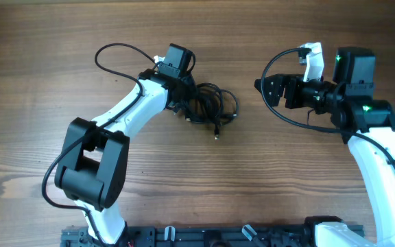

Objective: Untangle cables
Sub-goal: 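Move left gripper down onto the black cable bundle and grasp it, then reach right gripper to the bundle beside the left gripper and grasp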

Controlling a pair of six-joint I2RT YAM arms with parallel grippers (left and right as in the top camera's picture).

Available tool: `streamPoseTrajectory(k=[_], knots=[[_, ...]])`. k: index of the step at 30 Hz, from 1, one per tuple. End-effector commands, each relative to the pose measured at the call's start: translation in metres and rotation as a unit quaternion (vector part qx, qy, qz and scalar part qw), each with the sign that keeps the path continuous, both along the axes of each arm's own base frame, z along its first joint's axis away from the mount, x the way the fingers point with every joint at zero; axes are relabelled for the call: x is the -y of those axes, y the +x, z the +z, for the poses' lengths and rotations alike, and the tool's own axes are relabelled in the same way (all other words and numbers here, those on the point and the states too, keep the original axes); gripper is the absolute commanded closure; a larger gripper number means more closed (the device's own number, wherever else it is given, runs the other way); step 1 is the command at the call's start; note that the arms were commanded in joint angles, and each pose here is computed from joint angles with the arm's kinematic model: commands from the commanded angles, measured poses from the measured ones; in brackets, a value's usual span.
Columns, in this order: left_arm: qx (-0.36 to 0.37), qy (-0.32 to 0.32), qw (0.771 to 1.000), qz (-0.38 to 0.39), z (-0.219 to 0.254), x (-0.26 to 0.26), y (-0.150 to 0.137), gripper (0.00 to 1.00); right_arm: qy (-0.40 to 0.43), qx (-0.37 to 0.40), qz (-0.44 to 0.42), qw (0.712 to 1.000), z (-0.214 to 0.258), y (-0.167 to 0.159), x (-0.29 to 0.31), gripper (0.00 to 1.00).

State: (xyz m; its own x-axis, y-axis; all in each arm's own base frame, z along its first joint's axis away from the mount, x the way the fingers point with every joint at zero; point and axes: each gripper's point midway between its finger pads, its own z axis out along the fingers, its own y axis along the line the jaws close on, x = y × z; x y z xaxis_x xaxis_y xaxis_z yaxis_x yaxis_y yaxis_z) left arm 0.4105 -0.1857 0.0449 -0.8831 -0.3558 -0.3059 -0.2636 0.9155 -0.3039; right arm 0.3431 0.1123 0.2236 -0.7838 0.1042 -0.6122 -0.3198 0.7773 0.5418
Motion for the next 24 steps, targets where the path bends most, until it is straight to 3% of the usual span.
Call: streamPoseTrajectory(k=[1, 10, 14, 15, 17, 21, 24], knots=[[-0.016, 0.015, 1.000, 0.003, -0.017, -0.002, -0.003, 0.72, 0.001, 0.001, -0.005, 1.000, 0.004, 0.004, 0.002, 0.00], [-0.038, 0.037, 0.999, 0.007, -0.042, -0.009, -0.007, 0.77, 0.001, -0.005, -0.005, 1.000, 0.002, 0.002, 0.002, 0.00], [-0.046, 0.041, 0.998, 0.007, -0.048, -0.010, -0.009, 0.87, 0.001, -0.005, -0.005, 1.000, 0.002, 0.002, 0.002, 0.00], [-0.044, 0.040, 0.998, 0.007, -0.048, -0.009, -0.008, 0.95, 0.001, -0.005, -0.005, 1.000, 0.002, 0.002, 0.002, 0.00], [-0.031, 0.034, 0.999, 0.007, -0.046, -0.007, -0.002, 0.96, 0.001, -0.004, -0.005, 1.000, 0.002, 0.002, 0.002, 0.00], [0.004, 0.003, 1.000, -0.003, -0.013, 0.005, 0.011, 0.96, 0.002, -0.002, -0.005, 1.000, 0.003, 0.003, 0.002, 0.00], [0.063, -0.058, 0.995, -0.060, 0.051, 0.030, 0.020, 0.96, 0.027, -0.013, -0.028, 0.999, 0.008, 0.007, 0.001, 0.01]])
